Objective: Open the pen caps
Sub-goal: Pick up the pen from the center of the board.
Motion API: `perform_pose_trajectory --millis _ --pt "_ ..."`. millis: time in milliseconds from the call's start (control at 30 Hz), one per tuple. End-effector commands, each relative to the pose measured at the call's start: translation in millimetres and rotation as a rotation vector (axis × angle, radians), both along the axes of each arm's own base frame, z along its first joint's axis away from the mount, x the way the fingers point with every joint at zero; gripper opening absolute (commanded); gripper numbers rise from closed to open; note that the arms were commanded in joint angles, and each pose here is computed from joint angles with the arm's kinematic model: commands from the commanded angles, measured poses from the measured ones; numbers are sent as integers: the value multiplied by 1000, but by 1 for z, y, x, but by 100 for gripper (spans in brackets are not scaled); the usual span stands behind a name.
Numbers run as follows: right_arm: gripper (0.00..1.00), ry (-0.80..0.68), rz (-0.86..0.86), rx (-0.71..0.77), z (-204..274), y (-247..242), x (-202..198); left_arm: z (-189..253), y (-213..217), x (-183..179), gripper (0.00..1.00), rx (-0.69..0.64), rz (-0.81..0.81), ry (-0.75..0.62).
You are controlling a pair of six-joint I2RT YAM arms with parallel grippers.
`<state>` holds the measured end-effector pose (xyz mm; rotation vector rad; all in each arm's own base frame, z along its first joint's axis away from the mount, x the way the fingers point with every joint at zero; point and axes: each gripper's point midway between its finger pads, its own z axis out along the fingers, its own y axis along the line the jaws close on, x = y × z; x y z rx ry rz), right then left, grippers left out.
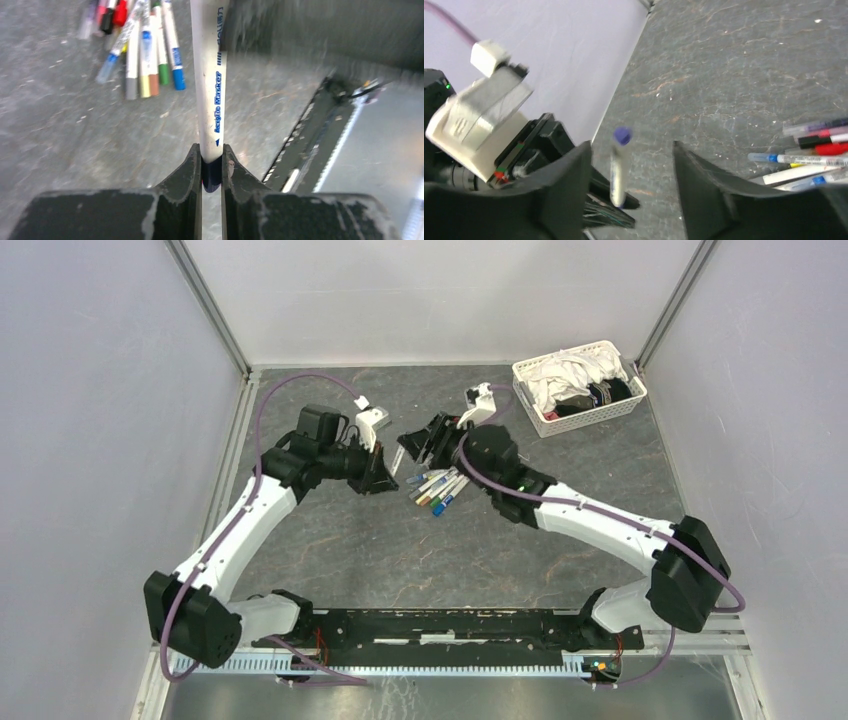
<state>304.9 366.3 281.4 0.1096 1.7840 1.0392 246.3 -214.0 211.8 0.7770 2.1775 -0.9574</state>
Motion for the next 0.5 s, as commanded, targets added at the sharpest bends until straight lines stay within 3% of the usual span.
perform_pose_trajectory --millis 0,200,333,467 --pt "72 -140 324 26 47 -16 -8 -3 40 -9 2 246 -109 -239" --pt "80 -103 666 -165 29 -9 -28 -14 82 -33 2 494 -356 -479" --pt "80 -48 834 -163 15 10 -49 1 84 -44 2 538 -530 -746" --pt "81 -23 954 -173 3 31 -76 6 83 -44 2 574 -614 -860"
